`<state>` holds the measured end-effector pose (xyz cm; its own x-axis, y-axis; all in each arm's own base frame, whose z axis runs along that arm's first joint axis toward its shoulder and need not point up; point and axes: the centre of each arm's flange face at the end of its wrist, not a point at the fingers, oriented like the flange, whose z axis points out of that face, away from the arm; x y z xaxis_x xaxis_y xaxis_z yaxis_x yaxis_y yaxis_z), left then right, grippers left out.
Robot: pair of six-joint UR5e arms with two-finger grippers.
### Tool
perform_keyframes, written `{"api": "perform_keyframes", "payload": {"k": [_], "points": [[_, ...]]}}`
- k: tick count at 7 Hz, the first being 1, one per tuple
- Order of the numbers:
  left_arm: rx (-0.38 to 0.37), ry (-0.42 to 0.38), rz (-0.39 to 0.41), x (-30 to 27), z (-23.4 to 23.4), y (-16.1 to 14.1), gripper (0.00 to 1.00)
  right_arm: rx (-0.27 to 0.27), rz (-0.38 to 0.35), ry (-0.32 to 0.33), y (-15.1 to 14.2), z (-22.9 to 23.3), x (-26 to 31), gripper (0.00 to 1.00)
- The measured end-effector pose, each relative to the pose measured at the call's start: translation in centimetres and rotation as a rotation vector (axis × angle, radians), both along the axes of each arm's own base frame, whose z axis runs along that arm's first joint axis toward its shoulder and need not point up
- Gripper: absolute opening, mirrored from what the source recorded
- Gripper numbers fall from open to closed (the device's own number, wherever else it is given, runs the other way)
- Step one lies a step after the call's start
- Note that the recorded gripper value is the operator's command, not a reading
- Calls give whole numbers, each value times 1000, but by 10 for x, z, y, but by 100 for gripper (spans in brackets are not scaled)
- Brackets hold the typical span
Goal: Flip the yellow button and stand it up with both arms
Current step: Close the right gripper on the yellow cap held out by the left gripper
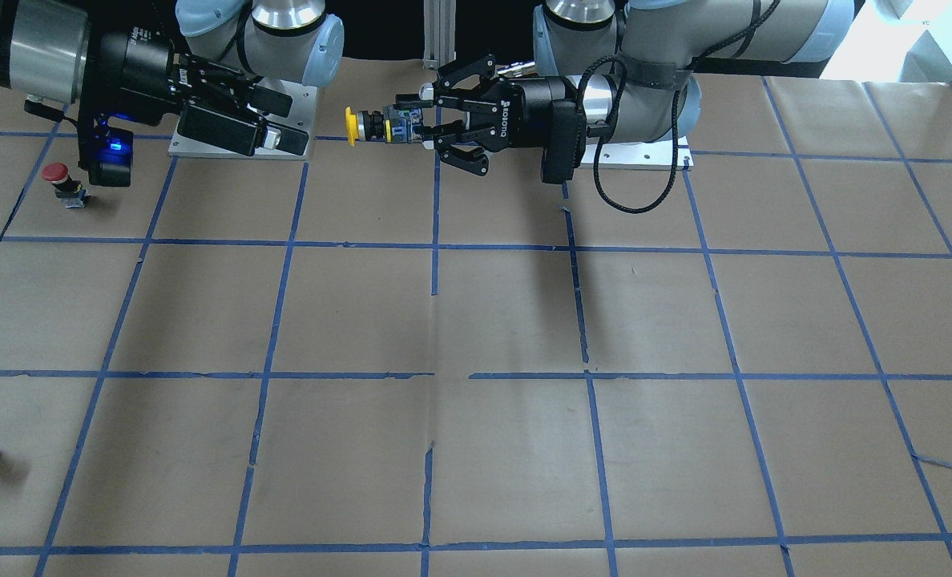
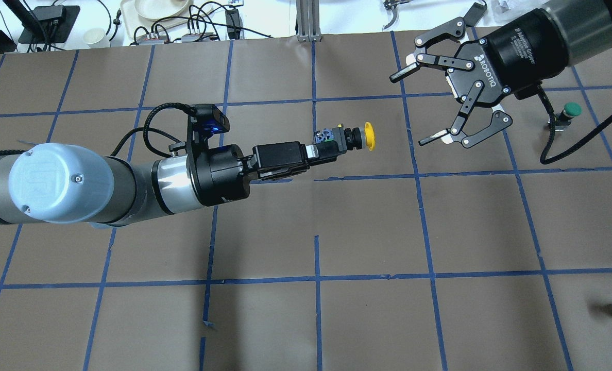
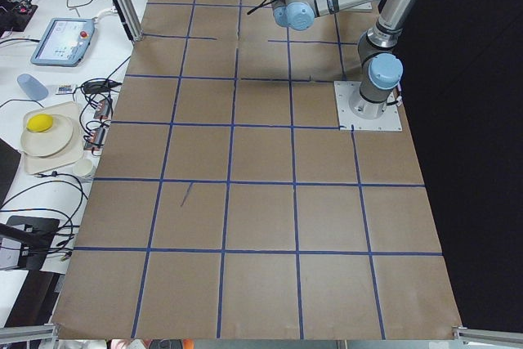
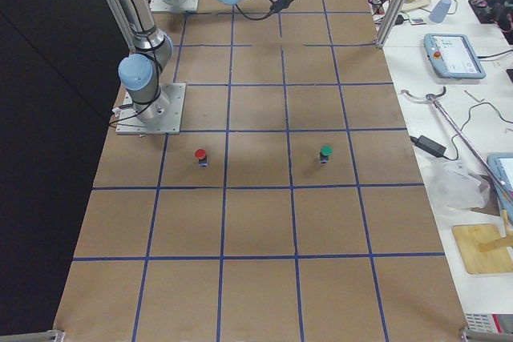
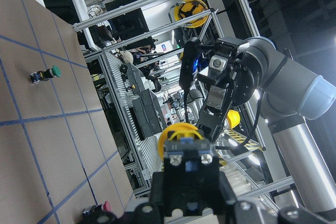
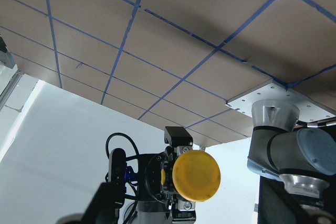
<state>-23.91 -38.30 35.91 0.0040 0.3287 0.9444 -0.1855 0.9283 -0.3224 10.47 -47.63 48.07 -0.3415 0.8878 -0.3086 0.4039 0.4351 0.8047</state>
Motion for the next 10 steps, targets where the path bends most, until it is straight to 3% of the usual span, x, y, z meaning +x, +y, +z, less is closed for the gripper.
{"api": "perform_keyframes", "payload": {"k": [5, 6, 7, 10], "points": [[15, 32, 38, -19, 4, 6, 14, 38, 9, -17, -1, -10, 14, 99], [16, 33, 38, -20, 4, 6, 14, 41, 22, -18, 0, -12, 20, 95], [16, 33, 38, -20, 4, 6, 14, 43, 31, -18, 1, -12, 24, 84], [11, 34, 39, -20, 5, 6, 14, 43, 43, -14, 4, -12, 27, 37]]}}
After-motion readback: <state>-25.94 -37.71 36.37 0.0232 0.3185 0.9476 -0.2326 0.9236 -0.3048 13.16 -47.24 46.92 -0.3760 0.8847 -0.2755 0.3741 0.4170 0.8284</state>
